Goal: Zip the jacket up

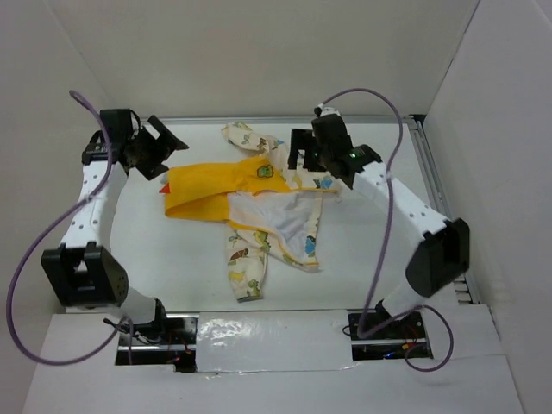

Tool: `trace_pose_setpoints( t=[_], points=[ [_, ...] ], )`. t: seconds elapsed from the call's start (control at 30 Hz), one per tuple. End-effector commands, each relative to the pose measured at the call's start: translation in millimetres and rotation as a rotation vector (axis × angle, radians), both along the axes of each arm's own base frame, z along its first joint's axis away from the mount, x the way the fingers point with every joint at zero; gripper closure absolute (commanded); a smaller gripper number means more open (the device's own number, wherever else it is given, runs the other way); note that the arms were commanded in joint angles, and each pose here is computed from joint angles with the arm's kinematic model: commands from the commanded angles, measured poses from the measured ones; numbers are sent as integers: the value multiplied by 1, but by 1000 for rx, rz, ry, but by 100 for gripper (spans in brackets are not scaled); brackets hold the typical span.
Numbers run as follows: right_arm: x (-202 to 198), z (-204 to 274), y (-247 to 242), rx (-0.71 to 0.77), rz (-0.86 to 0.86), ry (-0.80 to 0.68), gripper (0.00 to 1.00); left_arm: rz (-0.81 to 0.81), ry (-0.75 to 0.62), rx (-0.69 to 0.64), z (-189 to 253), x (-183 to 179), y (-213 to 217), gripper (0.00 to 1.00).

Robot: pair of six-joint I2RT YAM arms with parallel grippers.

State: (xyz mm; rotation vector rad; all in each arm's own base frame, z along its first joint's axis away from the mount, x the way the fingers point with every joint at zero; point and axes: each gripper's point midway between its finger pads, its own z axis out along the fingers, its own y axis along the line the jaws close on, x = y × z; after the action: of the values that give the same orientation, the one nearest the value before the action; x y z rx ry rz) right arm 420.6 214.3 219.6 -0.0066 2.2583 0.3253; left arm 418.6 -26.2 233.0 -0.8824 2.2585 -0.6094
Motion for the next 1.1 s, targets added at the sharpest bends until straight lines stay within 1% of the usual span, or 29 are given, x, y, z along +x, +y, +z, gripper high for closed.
trace_pose_setpoints(
  t=[0.0,0.03,0.07,0.1,0.13,0.17,0.2,0.23,0.27,0.3,0.33,0.4,0.43,0.47,0.5,0.53,0.63,0.7,0.77,0.83,0.87,0.9,0.93,0.97,1.0,1.07],
  points=[
    [-40,17,-8,52,-12,-66,0,-80,-127,-11,27,-29,-19,1],
    [-47,8,-13,44,-35,-64,0,-90,-162,0,34,-41,-23,1],
    [-71,-16,-16,33,-31,-25,0,-120,-149,3,25,-51,-34,1],
    [-80,-28,-19,31,-47,-12,0,-110,-106,8,3,-70,-38,1],
    [-89,-30,-25,34,-75,-26,0,-152,-94,7,-8,-82,-56,1],
    [-105,-58,-26,20,-78,28,0,-175,-28,5,-43,-101,-62,1],
    [-109,-65,-26,24,-79,40,0,-204,-39,-9,-48,-114,-72,1],
    [-115,-75,-25,28,-70,63,0,-255,-13,-18,-72,-129,-87,1],
    [-116,-79,-22,27,-44,73,0,-291,-25,-25,-77,-136,-97,1],
    [-115,-82,-17,28,-29,83,0,-328,-31,-49,-79,-143,-108,1],
    [-114,-94,-14,6,-27,116,0,-384,-14,-62,-85,-154,-125,1],
    [-103,-94,-3,-6,-15,113,0,-387,34,-78,-98,-165,-141,1],
    [-99,-112,0,-41,-19,151,0,-452,43,-83,-101,-178,-159,1],
    [-86,-104,9,-30,-15,136,0,-469,63,-99,-105,-183,-169,1],
    [-80,-126,12,-65,-20,180,0,-532,69,-97,-107,-197,-186,1],
    [-64,-118,21,-53,-24,163,0,-550,72,-89,-109,-201,-192,1],
    [-44,-144,33,-56,-44,245,0,-611,112,-85,-117,-221,-213,1],
    [-42,-165,41,-40,-31,300,0,-625,148,-90,-125,-232,-224,1],
    [-41,-172,44,3,-30,330,0,-620,140,-88,-135,-228,-230,1],
    [-47,-184,36,6,-48,367,0,-606,147,-77,-143,-221,-231,1],
    [-49,-187,35,13,-51,371,0,-578,184,-61,-155,-215,-229,1],
    [-59,-192,30,9,-48,387,0,-565,186,-57,-154,-207,-231,1],
    [-64,-194,30,12,-39,396,0,-500,258,-28,-173,-202,-226,1],
    [-70,-188,32,40,-22,396,0,-461,284,-13,-179,-195,-221,1],
    [-86,-200,27,38,-16,436,0,-434,297,-2,-180,-186,-220,1],
    [-99,-193,31,102,17,430,0,-357,358,27,-201,-171,-208,1]
  ],
)
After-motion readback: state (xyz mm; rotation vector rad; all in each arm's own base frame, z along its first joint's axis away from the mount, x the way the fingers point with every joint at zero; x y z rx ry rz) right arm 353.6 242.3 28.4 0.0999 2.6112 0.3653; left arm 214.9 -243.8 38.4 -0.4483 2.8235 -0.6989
